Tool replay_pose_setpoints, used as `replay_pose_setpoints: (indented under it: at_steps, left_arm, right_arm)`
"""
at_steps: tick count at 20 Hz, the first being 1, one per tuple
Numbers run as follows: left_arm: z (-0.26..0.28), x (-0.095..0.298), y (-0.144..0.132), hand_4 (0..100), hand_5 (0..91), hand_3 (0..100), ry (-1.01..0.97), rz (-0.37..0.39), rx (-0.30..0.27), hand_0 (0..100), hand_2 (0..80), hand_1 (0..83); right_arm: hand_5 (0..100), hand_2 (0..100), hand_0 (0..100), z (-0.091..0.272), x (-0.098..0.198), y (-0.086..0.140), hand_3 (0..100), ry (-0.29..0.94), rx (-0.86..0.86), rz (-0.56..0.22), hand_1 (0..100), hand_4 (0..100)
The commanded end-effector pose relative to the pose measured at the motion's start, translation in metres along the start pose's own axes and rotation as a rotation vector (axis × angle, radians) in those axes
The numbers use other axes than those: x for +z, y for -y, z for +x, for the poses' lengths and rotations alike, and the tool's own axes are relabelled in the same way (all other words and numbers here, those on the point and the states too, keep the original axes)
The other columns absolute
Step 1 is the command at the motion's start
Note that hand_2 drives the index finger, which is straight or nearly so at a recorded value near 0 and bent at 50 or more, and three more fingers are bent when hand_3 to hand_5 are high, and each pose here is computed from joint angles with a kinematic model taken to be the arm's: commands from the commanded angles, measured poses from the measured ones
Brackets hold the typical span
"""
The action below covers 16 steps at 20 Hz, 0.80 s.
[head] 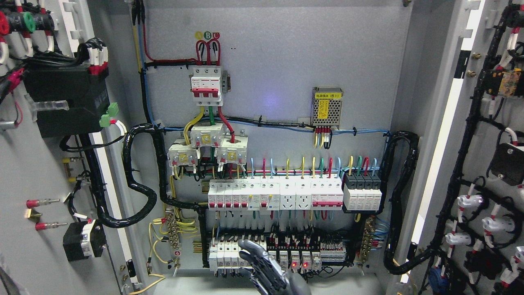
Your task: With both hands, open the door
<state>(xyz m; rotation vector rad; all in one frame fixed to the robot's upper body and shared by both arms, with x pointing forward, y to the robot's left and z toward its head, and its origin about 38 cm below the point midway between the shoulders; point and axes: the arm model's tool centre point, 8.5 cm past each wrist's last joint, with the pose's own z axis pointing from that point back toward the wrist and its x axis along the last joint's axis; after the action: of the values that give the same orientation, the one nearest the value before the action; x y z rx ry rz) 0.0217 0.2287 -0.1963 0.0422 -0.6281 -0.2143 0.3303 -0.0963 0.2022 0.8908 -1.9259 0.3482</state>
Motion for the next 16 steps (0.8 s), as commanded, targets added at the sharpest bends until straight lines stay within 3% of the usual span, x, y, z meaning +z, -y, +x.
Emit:
replay_pose_setpoints:
  at_steps: [1, 6, 16]
  left_arm:
    - [0.109, 0.044, -0.005, 0, 0.0, 0, 0.376, -0.068, -0.043, 0, 0.0, 0.0]
    - [0.154, 0.077, -0.017, 0, 0.0, 0, 0.526, -0.078, -0.069, 0, 0.0, 0.0]
    - [0.211, 0.122, -0.025, 0, 0.0, 0, 0.722, -0.106, -0.099, 0, 0.0, 0.0]
  right_arm:
    - [0, 0, 0, 0.034, 0.061, 0.021, 0, 0.02, 0.114, -0.051, 0, 0]
    - [0, 0, 0, 0.046, 0.089, 0.028, 0, 0.013, 0.14, -0.125, 0, 0]
    - [0, 0, 0, 0.082, 0.126, 0.055, 0, 0.02, 0.328, -0.099, 0, 0]
